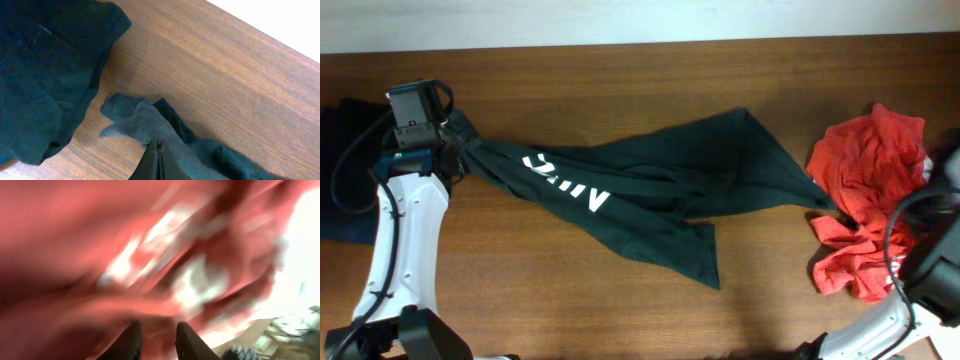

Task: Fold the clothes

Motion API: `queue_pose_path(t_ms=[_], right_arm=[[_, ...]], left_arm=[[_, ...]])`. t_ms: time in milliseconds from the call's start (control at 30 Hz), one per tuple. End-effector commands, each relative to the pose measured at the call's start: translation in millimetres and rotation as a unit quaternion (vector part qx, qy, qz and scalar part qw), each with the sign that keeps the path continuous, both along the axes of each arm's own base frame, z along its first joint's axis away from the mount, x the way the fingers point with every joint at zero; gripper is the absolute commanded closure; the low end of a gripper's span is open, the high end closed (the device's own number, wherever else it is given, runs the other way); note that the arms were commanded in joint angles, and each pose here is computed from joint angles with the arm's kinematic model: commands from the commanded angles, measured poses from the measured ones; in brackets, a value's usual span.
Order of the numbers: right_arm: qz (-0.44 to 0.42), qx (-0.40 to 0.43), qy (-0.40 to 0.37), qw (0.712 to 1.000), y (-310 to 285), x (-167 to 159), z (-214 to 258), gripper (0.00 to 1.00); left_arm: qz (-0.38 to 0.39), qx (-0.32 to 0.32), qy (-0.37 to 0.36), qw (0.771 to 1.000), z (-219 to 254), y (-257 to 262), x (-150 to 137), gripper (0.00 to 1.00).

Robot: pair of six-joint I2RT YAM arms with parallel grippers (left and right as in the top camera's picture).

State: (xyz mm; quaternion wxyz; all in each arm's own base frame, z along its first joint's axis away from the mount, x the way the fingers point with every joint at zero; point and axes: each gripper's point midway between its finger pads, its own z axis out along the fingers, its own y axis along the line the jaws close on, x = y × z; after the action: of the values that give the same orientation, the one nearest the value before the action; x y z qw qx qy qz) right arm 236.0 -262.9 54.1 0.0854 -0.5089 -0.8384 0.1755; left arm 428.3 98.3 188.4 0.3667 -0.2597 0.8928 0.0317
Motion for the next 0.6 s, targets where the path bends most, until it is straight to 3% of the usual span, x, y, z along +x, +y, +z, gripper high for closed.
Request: queue_pose_path(t_ms=[0, 33, 100, 167, 267, 333, 433, 467, 500, 533, 567], right_arm=[[-0.049, -0.021, -0.092, 0.994, -41.8, 15.1, 59.3, 0.73], [0.029, 0.044, -0.151, 0.987, -24.9, 45.6, 67.2, 0.7], [0.199, 0.17, -0.255, 0.931, 39.8, 105.6, 77.7, 0.66], [0.288, 0.218, -0.259, 0.896, 93.5, 129.5, 80.5, 0.64], [0.325, 0.23, -0.249, 0.883, 125.6, 142.1, 80.4, 0.64], [0.339, 0.234, -0.245, 0.878, 138.0, 146.2, 80.4, 0.64], [0.344, 0.237, -0.242, 0.876, 143.0, 146.7, 80.5, 0.64], [0.343, 0.239, -0.24, 0.876, 143.6, 145.4, 80.4, 0.64], [0.343, 0.239, -0.24, 0.876, 143.7, 145.2, 80.4, 0.63], [0.343, 0.239, -0.24, 0.876, 143.7, 145.2, 80.3, 0.63], [0.343, 0.239, -0.24, 0.876, 143.6, 145.4, 80.4, 0.63]], left_arm=[[0.0, 0.004, -0.014, 1.0, 8.9, 2.3, 4.2, 0.99], [0.0, 0.005, -0.017, 1.0, 10.1, 2.6, 5.4, 1.0], [0.0, 0.005, -0.018, 1.0, 10.3, 2.6, 5.6, 0.99], [-0.015, -0.006, -0.019, 1.0, 9.5, -3.6, 7.0, 1.0], [-0.098, 0.038, -0.05, 0.993, 18.9, -11.3, 30.5, 1.0], [-0.104, 0.084, -0.162, 0.978, 62.3, -4.1, 69.4, 0.99], [-0.098, 0.107, -0.238, 0.96, 90.1, 2.9, 105.5, 1.0], [-0.099, 0.102, -0.222, 0.965, 78.7, 4.6, 117.7, 0.71], [-0.115, 0.082, -0.186, 0.972, 57.2, -0.4, 120.5, 0.13], [-0.139, 0.051, -0.141, 0.979, 32.0, -11.4, 113.3, 0.01], [-0.157, 0.017, -0.089, 0.983, 7.2, -22.2, 98.3, 0.01]])
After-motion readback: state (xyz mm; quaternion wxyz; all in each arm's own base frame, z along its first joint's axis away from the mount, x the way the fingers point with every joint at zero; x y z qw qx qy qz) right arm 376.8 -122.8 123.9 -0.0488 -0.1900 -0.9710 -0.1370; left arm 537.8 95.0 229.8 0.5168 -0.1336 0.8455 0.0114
